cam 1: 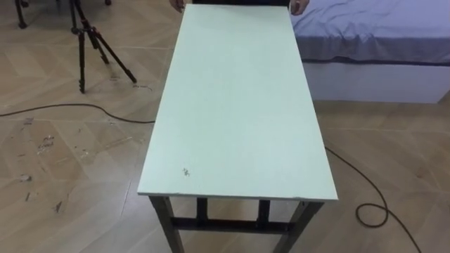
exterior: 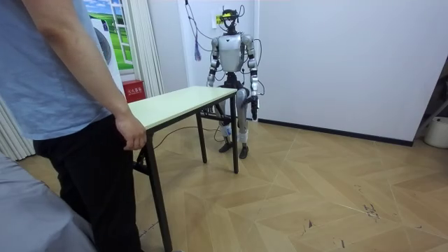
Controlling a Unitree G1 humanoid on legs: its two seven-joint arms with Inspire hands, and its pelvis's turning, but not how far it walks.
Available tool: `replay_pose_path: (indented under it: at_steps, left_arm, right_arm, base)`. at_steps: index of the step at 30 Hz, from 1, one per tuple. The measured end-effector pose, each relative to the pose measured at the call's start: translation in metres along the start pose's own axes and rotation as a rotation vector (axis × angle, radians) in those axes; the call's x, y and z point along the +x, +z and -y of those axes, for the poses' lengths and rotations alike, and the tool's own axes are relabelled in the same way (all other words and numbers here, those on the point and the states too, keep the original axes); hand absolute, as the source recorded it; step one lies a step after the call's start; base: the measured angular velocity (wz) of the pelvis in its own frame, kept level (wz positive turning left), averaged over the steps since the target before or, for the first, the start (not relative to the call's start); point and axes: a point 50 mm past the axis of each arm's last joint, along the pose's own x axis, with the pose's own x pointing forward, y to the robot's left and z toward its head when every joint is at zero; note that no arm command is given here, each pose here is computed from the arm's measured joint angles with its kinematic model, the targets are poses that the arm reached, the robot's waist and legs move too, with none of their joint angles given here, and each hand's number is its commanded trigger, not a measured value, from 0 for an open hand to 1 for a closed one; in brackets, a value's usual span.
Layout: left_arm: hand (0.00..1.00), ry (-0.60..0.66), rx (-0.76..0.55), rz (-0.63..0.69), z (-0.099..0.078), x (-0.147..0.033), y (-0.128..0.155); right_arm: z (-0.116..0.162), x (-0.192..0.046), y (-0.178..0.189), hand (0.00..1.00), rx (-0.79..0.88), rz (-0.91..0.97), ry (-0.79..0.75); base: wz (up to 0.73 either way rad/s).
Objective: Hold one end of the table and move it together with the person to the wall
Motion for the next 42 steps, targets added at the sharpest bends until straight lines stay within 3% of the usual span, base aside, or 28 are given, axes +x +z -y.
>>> replay_pose_path:
  at_steps: [4,12,14,19,22,42]
  left_arm:
    - [0.0,-0.151,-0.136,0.019,0.019,-0.005,-0.003]
    - [0.0,-0.296,-0.179,0.042,0.037,-0.015,0.006]
    - [0.0,-0.37,-0.222,0.063,0.053,-0.019,0.013]
    - [0.0,-0.626,-0.293,0.107,0.115,-0.032,0.036]
    - [0.0,-0.698,-0.302,0.136,0.13,-0.039,0.046]
    - [0.0,-0.769,-0.24,0.208,0.137,-0.049,0.076]
  right_arm:
    - [-0.018,-0.001,0.004,0.0,0.101,0.08,0.115]
    - [-0.061,-0.006,0.018,0.0,0.172,0.169,0.379]
    - [-0.072,-0.004,0.022,0.0,0.162,0.17,0.434]
    - [-0.096,-0.008,0.03,0.0,0.168,0.202,0.554]
    - [-0.102,-0.011,0.039,0.0,0.159,0.233,0.59]
    - [-0.117,-0.015,0.055,0.0,0.133,0.245,0.654]
  base:
    - [0.02]
    - [0.0]
    - [0.0]
    - [0.0]
    - [-0.08]
    - [-0.03]
